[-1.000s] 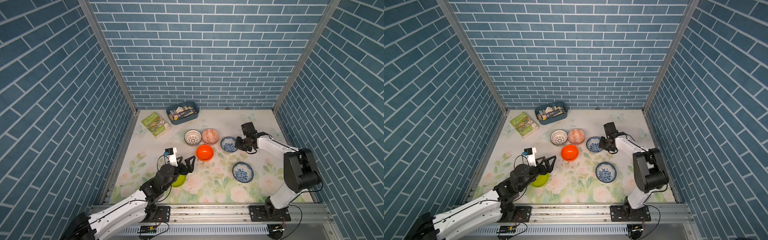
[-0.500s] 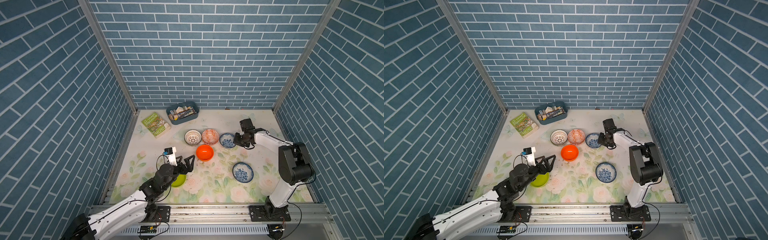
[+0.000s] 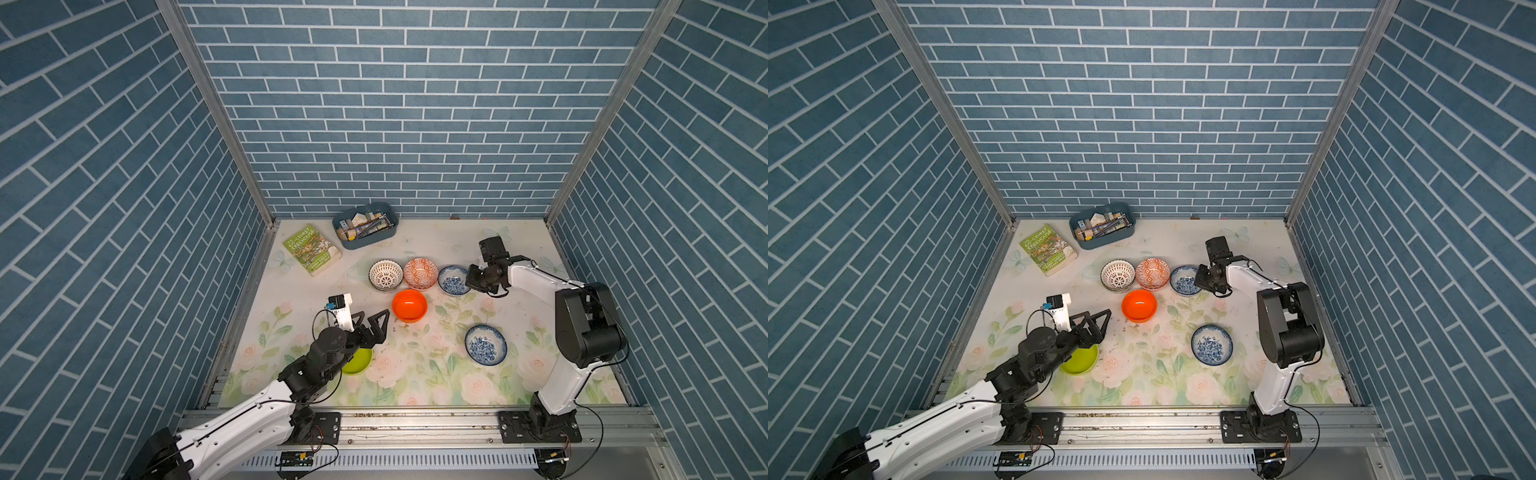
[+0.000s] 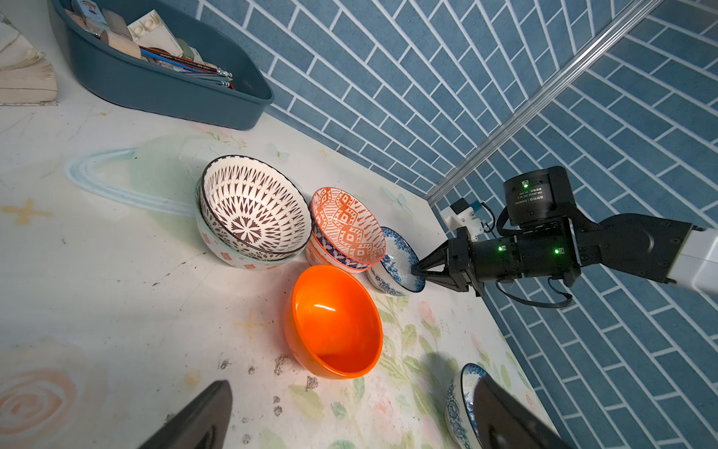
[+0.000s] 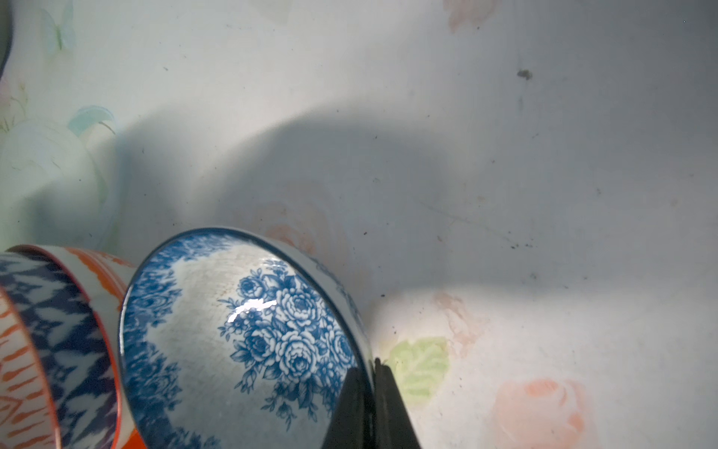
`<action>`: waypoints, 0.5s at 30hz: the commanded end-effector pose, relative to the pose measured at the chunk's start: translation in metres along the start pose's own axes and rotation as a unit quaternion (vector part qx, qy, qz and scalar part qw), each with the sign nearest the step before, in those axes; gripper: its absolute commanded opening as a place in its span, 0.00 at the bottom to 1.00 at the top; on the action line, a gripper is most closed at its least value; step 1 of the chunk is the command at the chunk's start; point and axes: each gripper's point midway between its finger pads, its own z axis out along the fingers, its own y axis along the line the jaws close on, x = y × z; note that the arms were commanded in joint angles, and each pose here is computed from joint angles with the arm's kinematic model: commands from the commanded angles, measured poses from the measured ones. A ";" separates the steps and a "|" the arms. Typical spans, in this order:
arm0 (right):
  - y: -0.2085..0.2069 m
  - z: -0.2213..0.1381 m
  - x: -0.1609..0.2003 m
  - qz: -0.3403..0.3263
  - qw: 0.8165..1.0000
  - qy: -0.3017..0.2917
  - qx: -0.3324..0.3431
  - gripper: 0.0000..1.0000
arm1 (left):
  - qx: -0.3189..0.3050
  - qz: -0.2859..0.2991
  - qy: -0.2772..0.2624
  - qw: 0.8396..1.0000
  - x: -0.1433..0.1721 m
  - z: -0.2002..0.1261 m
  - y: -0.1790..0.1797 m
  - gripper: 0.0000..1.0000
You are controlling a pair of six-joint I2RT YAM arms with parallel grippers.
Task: Stack the bowls
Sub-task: Place the bowl at the center of the board.
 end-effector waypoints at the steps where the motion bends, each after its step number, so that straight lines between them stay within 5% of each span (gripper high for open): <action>1: 0.009 -0.002 -0.014 -0.005 1.000 -0.014 -0.014 0.13 | 0.008 -0.005 -0.011 1.000 -0.007 -0.001 -0.004 1.00; 7: 0.009 -0.011 -0.018 -0.006 1.000 -0.021 -0.008 0.37 | 0.008 -0.006 -0.011 1.000 -0.007 0.000 -0.004 1.00; 15: 0.004 -0.049 -0.012 -0.011 0.999 -0.047 -0.003 0.43 | 0.010 -0.007 -0.012 1.000 -0.008 -0.001 -0.005 1.00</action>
